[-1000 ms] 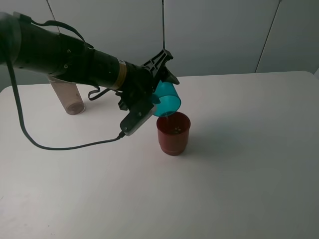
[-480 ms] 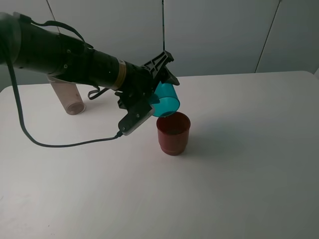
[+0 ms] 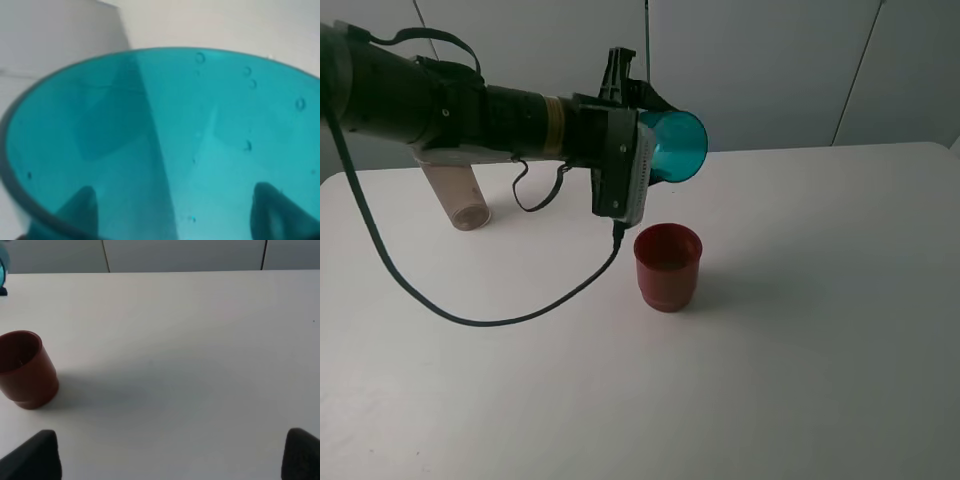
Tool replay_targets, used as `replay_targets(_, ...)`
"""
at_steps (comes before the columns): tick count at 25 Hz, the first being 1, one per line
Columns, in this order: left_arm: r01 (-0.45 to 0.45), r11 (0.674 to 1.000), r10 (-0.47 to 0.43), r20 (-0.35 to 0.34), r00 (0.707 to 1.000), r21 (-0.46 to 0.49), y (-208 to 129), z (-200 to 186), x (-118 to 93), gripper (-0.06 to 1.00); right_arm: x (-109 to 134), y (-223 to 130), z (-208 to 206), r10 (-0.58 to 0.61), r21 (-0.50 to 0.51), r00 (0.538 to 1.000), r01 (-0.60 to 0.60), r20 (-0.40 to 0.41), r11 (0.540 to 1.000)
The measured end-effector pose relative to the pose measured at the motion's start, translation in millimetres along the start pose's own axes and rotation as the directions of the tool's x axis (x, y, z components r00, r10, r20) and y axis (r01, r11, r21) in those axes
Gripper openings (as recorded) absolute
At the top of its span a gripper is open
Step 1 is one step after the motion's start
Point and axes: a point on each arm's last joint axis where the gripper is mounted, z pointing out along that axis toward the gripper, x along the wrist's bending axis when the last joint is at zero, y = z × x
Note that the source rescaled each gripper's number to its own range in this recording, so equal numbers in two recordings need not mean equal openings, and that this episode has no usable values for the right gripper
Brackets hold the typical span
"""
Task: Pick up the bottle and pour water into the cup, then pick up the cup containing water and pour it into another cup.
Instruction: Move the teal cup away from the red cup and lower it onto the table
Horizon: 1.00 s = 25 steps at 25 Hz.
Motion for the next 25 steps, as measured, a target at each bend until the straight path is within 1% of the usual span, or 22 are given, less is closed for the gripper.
replay_targets(1, 0.095, 0.995, -0.096, -0.026, 0.995, -0.023, -3, -3, 4, 0.04, 0, 0, 0, 0.000, 0.000, 1.000, 0.000, 0.000, 1.000)
replay_targets(2, 0.198, 0.979, -0.200, -0.052, 0.978, -0.041, -8, -7, 9, 0.04, 0, 0, 0, 0.000, 0.000, 1.000, 0.000, 0.000, 1.000)
replay_targets(3, 0.288, 0.956, -0.291, -0.073, 0.954, -0.050, -14, -10, 13, 0.04, 0, 0, 0, 0.000, 0.000, 1.000, 0.000, 0.000, 1.000)
replay_targets(5, 0.437, 0.897, -0.443, -0.120, 0.889, -0.074, -27, -17, 20, 0.04, 0, 0, 0, 0.000, 0.000, 1.000, 0.000, 0.000, 1.000)
replay_targets(6, 0.503, 0.860, -0.511, -0.142, 0.848, -0.087, -36, -20, 22, 0.04, 0, 0, 0, 0.000, 0.000, 1.000, 0.000, 0.000, 1.000)
replay_targets(8, 0.594, 0.798, -0.602, -0.166, 0.781, -0.100, -53, -21, 20, 0.04, 0, 0, 0, 0.000, 0.000, 1.000, 0.000, 0.000, 1.000)
replay_targets(9, 0.627, 0.772, -0.634, -0.176, 0.753, -0.104, -64, -20, 16, 0.04, 0, 0, 0, 0.000, 0.000, 1.000, 0.000, 0.000, 1.000)
replay_targets(10, 0.651, 0.751, -0.659, -0.178, 0.731, -0.108, -72, -19, 12, 0.04, 0, 0, 0, 0.000, 0.000, 1.000, 0.000, 0.000, 1.000)
replay_targets(13, 0.697, 0.706, -0.707, -0.166, 0.687, -0.123, -92, -12, -5, 0.04, 0, 0, 0, 0.000, 0.000, 1.000, 0.000, 0.000, 1.000)
replay_targets(18, 0.753, 0.640, -0.768, -0.116, 0.630, -0.155, -118, 3, -40, 0.04, 0, 0, 0, 0.002, 0.000, 1.000, -0.002, 0.000, 1.000)
replay_targets(21, 0.775, 0.605, -0.795, -0.084, 0.601, -0.186, -128, 9, -59, 0.04, 0, 0, 0, 0.002, 0.000, 1.000, -0.002, 0.000, 1.000)
replay_targets(25, 0.791, 0.575, -0.815, -0.062, 0.576, -0.208, -136, 12, -74, 0.04, 0, 0, 0, 0.002, 0.000, 1.000, -0.002, 0.000, 1.000)
